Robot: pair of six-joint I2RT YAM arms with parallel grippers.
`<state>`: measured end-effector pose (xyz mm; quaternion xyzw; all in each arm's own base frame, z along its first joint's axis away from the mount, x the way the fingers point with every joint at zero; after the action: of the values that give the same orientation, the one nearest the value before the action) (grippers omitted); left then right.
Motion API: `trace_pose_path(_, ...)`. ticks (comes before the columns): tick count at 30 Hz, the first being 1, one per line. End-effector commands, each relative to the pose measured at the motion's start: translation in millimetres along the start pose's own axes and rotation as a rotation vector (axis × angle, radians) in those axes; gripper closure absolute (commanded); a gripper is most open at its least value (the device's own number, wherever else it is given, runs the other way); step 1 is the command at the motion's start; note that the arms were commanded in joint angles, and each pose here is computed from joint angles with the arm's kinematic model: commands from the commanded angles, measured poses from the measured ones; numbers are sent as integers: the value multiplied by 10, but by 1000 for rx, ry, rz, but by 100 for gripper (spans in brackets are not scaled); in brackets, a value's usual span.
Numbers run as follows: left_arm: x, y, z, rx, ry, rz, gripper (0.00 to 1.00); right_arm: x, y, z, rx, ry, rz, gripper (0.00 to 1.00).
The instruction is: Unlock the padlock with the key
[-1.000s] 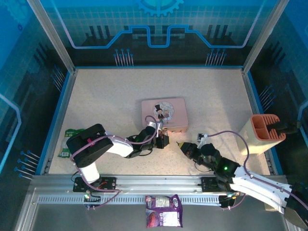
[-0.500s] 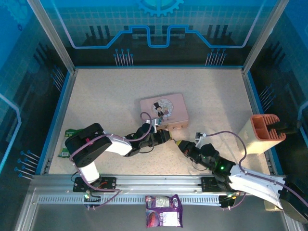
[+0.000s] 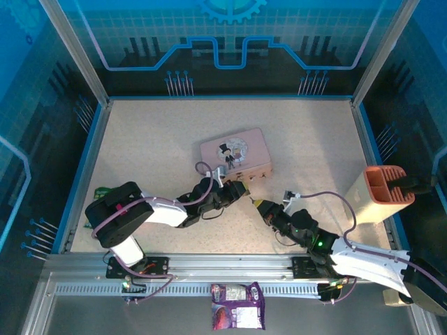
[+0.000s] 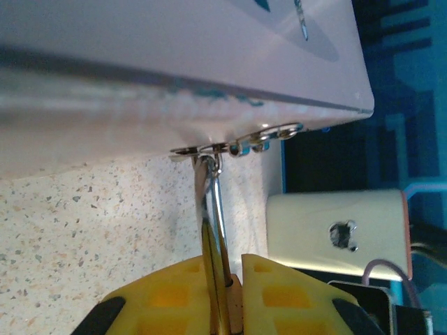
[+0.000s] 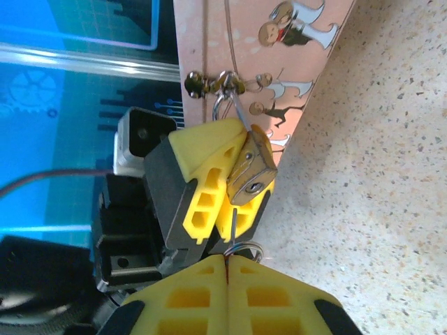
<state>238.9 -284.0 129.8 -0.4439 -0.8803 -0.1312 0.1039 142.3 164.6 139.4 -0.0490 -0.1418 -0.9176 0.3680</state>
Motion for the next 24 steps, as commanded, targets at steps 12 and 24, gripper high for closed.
trace_pose_path(12,130,95,-550,164,-306,-144,100,79,13,-85,-48,-16,-76,100)
trace_pose_path(24,127,52,-594,191,-342,-125,100,0,25,23,-58,36,-83,100)
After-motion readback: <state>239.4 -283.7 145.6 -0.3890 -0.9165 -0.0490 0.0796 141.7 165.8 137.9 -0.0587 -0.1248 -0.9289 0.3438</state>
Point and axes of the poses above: each hand's point on the last joint's axis, 136 mm out from that joint toward the fingers, its own x axis back along the fingers, its own z axis along the line the jaws close on, y = z × x, the point moved 7 cm from there along x, back along the fingers, and after that the axes turned 5 degrees about x, right-handed, at the moved point
